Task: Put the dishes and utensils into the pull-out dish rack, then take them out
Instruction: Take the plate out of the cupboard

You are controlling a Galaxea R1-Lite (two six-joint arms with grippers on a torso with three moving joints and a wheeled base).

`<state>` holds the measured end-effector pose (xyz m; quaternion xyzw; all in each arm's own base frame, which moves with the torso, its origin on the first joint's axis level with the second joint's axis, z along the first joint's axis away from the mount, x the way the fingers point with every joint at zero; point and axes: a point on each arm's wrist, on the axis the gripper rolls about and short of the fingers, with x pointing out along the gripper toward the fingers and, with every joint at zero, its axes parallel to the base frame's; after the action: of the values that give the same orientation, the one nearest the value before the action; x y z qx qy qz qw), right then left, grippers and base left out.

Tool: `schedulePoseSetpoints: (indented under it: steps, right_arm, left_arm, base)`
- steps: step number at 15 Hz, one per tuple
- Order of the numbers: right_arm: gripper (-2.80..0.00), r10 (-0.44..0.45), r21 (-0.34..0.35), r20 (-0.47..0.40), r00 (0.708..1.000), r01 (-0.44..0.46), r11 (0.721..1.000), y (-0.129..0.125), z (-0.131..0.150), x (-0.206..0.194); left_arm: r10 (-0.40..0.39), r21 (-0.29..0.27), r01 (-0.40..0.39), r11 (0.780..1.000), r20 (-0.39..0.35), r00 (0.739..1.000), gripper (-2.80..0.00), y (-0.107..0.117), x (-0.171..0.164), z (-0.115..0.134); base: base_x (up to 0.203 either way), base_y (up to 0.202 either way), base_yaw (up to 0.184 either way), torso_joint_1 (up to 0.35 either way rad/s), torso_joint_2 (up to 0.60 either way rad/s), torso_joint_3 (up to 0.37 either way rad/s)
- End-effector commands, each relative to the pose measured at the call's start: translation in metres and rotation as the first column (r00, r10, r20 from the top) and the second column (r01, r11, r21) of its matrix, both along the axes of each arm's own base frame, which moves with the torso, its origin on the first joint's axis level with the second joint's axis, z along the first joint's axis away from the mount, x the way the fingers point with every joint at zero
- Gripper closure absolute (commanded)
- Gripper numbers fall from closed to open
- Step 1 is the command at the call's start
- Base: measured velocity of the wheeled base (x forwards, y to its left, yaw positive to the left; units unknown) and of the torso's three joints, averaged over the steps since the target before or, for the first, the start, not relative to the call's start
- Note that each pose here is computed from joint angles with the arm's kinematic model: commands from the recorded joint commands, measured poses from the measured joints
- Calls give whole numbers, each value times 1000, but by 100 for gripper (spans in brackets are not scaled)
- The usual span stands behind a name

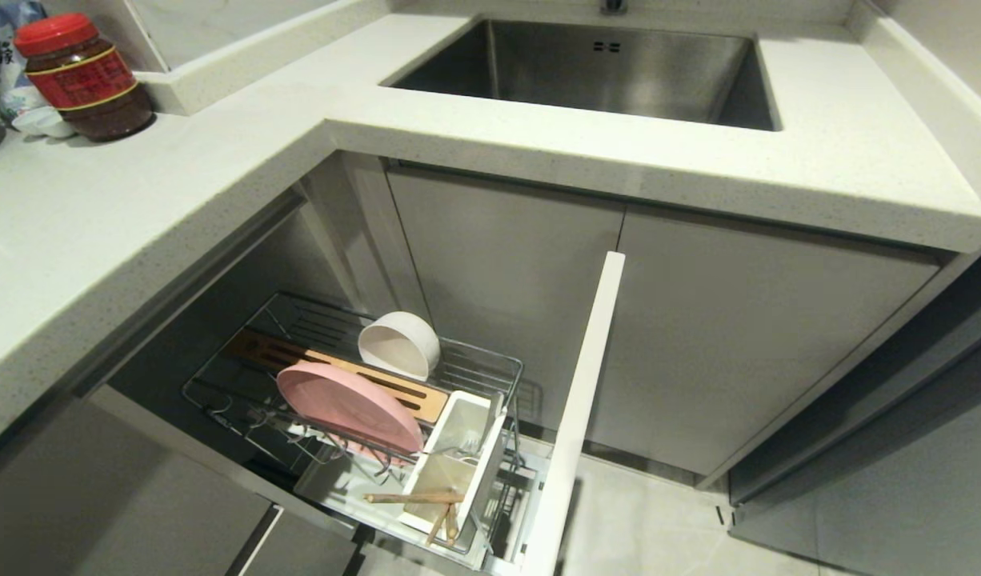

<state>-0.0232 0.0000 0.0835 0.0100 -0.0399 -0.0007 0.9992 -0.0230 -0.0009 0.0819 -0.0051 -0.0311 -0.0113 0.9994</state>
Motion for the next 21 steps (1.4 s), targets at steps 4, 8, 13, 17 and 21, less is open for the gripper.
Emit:
schedulePoseSetpoints:
  steps: [4, 8, 13, 17, 21]
  right_arm:
    - [0, -1, 0, -26, 1000, 1, 1000, 0, -7, 2]
    - [0, -1, 0, -26, 1000, 1, 1000, 0, -7, 2]
    - [0, 0, 0, -26, 1000, 0, 1000, 0, -7, 2]
    - [0, 0, 0, -27, 1000, 0, 1000, 0, -7, 2]
    - [0, 1, 0, -26, 1000, -1, 1000, 0, -7, 2]
  left_arm:
    - [-1, -25, 0, 1000, -8, 1000, 0, 0, 1, -2]
    - [16, -32, -16, 999, -3, 1000, 0, 0, 1, -2]
    - [19, -79, -20, 997, -9, 1000, 0, 1, 1, -3]
    - [22, -117, -23, 993, -6, 1000, 0, 1, 1, -2]
    - [18, -136, -21, 990, -22, 1000, 0, 1, 1, -4]
  base:
    - [0, 0, 0, 0, 0, 0]
    - [0, 0, 0, 0, 0, 0]
    - [0, 0, 0, 0, 0, 0]
    - [0, 0, 0, 0, 0, 0]
    - [0, 0, 0, 0, 0, 0]
